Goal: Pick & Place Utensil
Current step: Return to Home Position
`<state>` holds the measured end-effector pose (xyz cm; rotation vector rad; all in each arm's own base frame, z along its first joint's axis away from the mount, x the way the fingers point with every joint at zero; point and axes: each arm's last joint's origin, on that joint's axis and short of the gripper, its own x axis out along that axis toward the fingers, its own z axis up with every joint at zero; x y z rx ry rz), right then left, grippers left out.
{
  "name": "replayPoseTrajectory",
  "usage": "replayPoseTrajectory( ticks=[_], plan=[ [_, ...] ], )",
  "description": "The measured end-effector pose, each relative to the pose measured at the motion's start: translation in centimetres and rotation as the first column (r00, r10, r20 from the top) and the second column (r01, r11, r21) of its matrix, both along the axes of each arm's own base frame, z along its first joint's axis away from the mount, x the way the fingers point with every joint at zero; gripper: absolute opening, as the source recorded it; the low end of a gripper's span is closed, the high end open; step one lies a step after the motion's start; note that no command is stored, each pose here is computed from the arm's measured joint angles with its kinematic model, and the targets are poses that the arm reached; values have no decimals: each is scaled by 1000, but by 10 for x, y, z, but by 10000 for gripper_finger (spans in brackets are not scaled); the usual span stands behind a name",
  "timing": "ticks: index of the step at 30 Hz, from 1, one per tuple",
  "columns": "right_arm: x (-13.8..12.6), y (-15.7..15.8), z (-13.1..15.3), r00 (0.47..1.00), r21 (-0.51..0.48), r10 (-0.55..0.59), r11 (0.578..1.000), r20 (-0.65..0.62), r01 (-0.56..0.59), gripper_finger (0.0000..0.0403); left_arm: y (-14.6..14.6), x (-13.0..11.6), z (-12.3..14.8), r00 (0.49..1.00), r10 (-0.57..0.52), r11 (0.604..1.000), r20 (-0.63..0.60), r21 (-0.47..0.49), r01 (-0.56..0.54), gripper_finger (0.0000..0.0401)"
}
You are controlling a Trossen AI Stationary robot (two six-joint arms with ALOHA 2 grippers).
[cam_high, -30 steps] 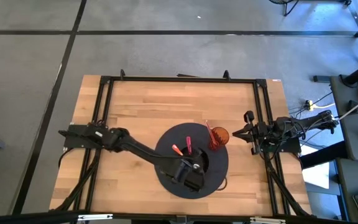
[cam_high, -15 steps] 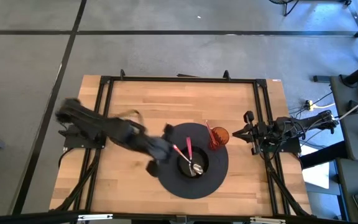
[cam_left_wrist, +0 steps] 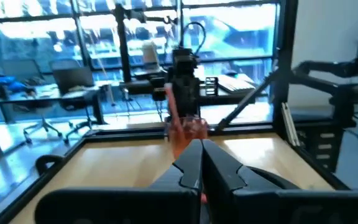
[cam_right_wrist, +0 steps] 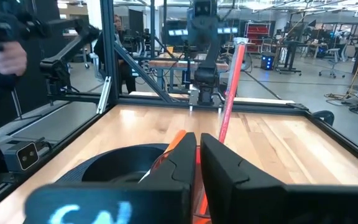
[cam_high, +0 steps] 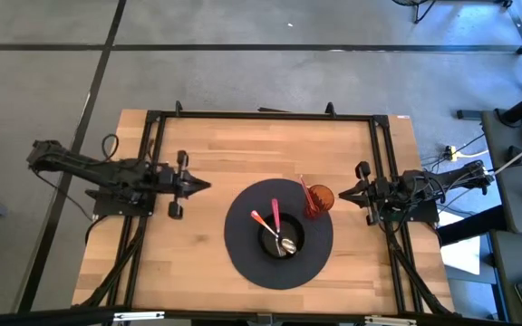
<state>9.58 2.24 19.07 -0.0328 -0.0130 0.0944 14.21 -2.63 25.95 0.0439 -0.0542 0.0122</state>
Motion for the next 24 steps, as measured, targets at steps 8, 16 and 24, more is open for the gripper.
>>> replayPoseTrajectory(
  ticks=[8, 16, 24],
  plan=[
    [0, 0, 0, 1000, 13, 0, 1000, 0, 0, 8, 11, -24, -43, 996, 79, 994, 43, -75, -76, 2],
    [0, 0, 2, 1000, 15, 0, 1000, 24, 0, 3, 12, -29, -67, 996, 75, 996, 52, -44, -73, 2],
    [0, 0, 4, 999, 15, 7, 1000, 38, -7, 3, 12, -30, -83, 998, 63, 998, 26, -33, -62, 2]
  ],
)
